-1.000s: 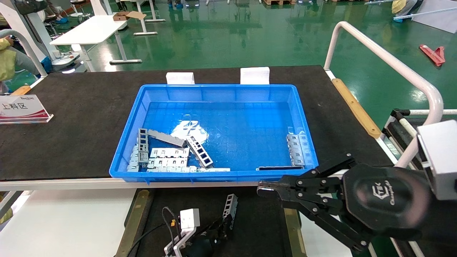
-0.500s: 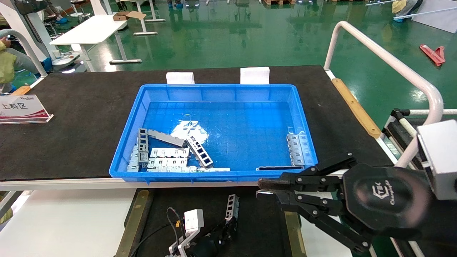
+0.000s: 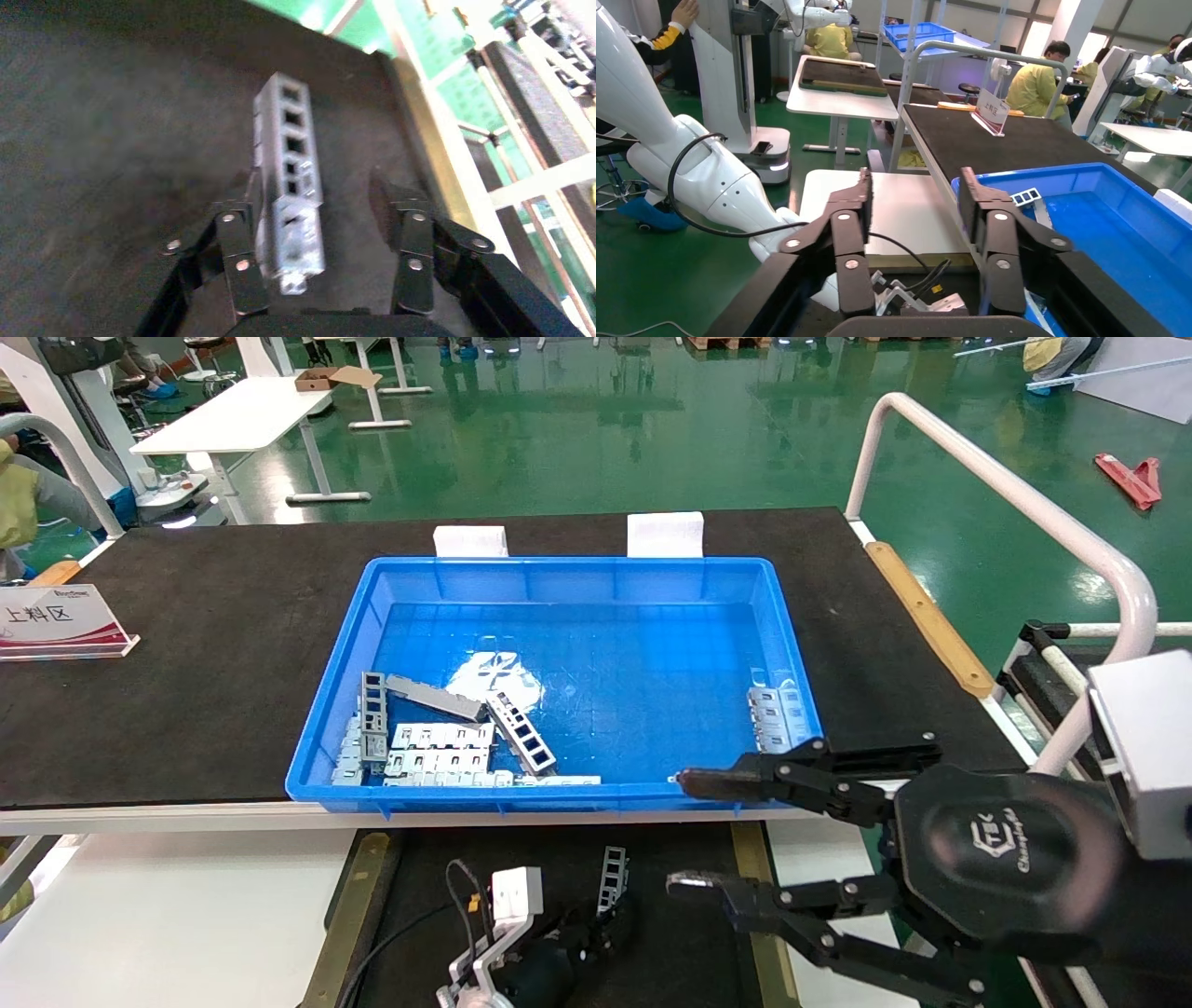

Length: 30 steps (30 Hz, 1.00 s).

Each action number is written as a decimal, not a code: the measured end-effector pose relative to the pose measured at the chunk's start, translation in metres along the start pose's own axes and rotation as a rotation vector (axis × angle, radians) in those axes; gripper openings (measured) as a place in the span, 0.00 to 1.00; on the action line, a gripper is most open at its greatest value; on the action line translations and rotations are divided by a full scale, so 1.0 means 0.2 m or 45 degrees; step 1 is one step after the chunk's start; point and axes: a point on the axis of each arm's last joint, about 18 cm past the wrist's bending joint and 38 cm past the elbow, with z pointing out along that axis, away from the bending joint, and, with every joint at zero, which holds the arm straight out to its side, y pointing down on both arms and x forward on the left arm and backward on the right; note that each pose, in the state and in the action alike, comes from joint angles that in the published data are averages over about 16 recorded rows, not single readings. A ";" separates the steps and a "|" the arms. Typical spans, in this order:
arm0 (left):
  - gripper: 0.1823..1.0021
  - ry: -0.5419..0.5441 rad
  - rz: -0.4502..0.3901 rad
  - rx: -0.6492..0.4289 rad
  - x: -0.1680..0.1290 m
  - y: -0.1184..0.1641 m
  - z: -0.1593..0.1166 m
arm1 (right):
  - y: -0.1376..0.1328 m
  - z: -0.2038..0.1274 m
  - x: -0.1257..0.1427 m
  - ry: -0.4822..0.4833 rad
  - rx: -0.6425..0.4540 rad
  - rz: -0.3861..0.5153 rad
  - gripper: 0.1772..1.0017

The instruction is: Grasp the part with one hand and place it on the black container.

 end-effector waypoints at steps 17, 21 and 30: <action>0.82 0.136 0.293 0.154 0.02 -0.06 -0.14 | 0.00 0.00 0.00 0.000 0.000 0.000 0.76; 0.89 0.193 0.351 0.177 0.02 -0.06 -0.21 | 0.00 0.00 0.00 0.000 0.000 0.000 0.84; 0.98 0.330 0.427 0.152 -0.03 -0.10 -0.42 | 0.00 0.00 0.00 0.000 0.000 0.000 0.96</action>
